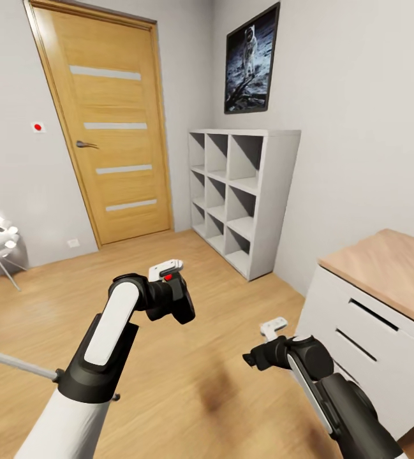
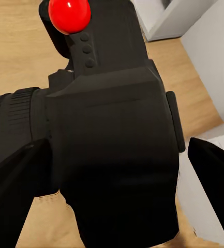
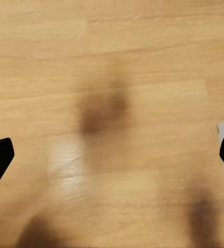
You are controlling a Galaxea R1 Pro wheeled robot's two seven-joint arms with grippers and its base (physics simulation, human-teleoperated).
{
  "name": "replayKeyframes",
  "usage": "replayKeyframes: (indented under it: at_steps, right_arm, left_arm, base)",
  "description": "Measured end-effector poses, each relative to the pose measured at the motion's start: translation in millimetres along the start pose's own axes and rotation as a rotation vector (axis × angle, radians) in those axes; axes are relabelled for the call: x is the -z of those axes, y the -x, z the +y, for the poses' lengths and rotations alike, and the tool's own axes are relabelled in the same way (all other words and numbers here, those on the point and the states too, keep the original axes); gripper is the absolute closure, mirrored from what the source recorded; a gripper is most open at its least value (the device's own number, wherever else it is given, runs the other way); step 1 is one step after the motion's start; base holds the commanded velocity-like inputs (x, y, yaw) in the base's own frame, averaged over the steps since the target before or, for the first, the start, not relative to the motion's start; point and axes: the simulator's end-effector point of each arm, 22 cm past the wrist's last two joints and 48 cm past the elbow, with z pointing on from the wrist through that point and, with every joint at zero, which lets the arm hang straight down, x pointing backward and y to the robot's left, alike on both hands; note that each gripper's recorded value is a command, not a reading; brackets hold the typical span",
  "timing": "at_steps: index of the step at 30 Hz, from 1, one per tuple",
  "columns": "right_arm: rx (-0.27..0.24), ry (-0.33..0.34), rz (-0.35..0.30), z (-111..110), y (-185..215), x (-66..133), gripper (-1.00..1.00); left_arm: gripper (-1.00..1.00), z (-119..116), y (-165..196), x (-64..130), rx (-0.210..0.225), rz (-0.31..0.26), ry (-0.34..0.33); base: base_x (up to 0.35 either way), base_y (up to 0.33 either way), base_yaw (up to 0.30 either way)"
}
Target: Attach the digital camera to the camera tripod in the bedroom.
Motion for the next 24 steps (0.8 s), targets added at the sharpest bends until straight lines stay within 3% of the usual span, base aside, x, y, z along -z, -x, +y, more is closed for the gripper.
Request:
replayKeyframes:
  at_steps: [11, 24]
  right_arm:
    - [0.004, 0.003, 0.002, 1.7, -0.5, -0.6, -1.0]
    - [0.005, 0.002, 0.003, 1.7, -0.8, -0.7, -1.0]
  left_arm:
    - [1.0, 0.8, 0.4, 0.0, 0.002, -0.001, 0.001]
    - [1.0, 4.9, 2.2, 0.0, 0.016, -0.003, 0.004]
  base:
    - [0.257, -0.216, 0.3]
    - [0.326, -0.039, 0.3]
